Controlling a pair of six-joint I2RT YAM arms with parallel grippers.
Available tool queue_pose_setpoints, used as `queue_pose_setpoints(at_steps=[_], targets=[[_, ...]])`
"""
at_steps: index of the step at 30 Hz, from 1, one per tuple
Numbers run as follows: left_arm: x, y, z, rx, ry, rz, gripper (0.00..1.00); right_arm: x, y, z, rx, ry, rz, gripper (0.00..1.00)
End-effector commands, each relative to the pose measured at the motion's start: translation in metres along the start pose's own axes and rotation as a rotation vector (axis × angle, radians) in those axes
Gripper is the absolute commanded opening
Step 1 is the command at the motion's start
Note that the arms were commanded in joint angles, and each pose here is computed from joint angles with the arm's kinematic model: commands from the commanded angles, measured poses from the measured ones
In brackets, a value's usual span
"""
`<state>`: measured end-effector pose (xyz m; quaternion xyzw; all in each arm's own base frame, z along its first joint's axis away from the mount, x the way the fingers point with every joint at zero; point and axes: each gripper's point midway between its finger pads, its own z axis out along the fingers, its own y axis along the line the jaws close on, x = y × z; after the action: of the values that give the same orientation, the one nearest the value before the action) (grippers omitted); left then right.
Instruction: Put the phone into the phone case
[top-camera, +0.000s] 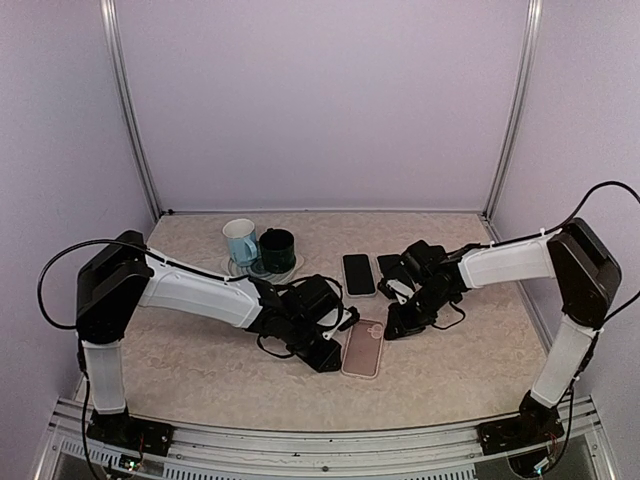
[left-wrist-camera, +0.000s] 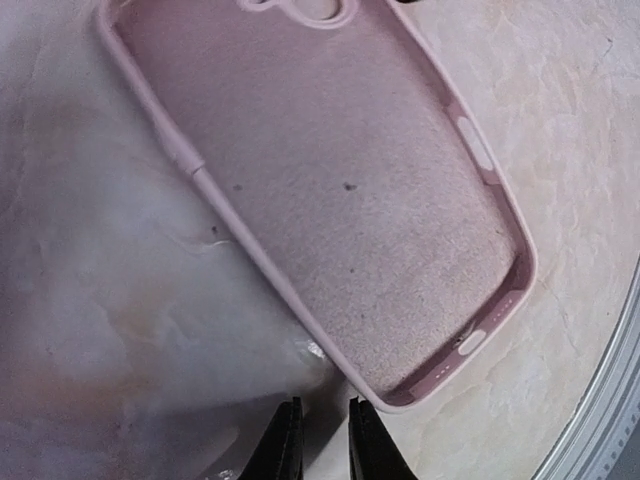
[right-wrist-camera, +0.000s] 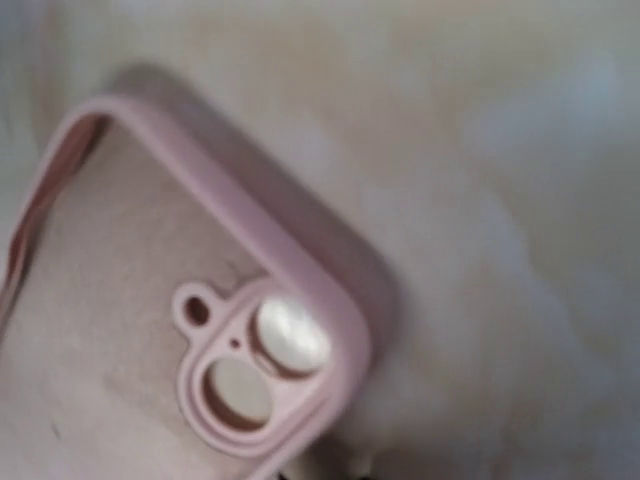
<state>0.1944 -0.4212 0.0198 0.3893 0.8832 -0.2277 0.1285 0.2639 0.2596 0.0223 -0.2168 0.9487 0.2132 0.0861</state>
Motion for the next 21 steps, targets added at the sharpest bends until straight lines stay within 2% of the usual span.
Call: queue_pose_setpoints(at_steps=[1, 9, 13, 18, 20, 21], targets=[[-0.015, -0.022, 0.007, 0.089, -0.048, 0.048, 0.18, -0.024, 0.01, 0.004, -0.026, -0.048, -0.034, 0.16], [-0.023, -0.031, 0.016, 0.134, -0.057, 0.051, 0.18, -0.039, 0.006, -0.008, 0.02, -0.069, -0.059, 0.16], [-0.036, -0.039, 0.004, 0.164, -0.114, 0.067, 0.18, -0.065, -0.023, -0.037, 0.105, -0.131, -0.053, 0.22], [-0.052, -0.028, -0.014, 0.155, -0.183, 0.035, 0.2, -0.106, -0.106, -0.083, 0.286, -0.231, 0.054, 0.51], [-0.059, -0.008, -0.026, 0.101, -0.222, -0.014, 0.23, -0.117, -0.135, -0.089, 0.327, -0.236, 0.084, 0.78], [-0.063, 0.003, -0.034, 0.055, -0.246, -0.036, 0.26, -0.128, -0.146, -0.094, 0.339, -0.248, 0.095, 0.96]])
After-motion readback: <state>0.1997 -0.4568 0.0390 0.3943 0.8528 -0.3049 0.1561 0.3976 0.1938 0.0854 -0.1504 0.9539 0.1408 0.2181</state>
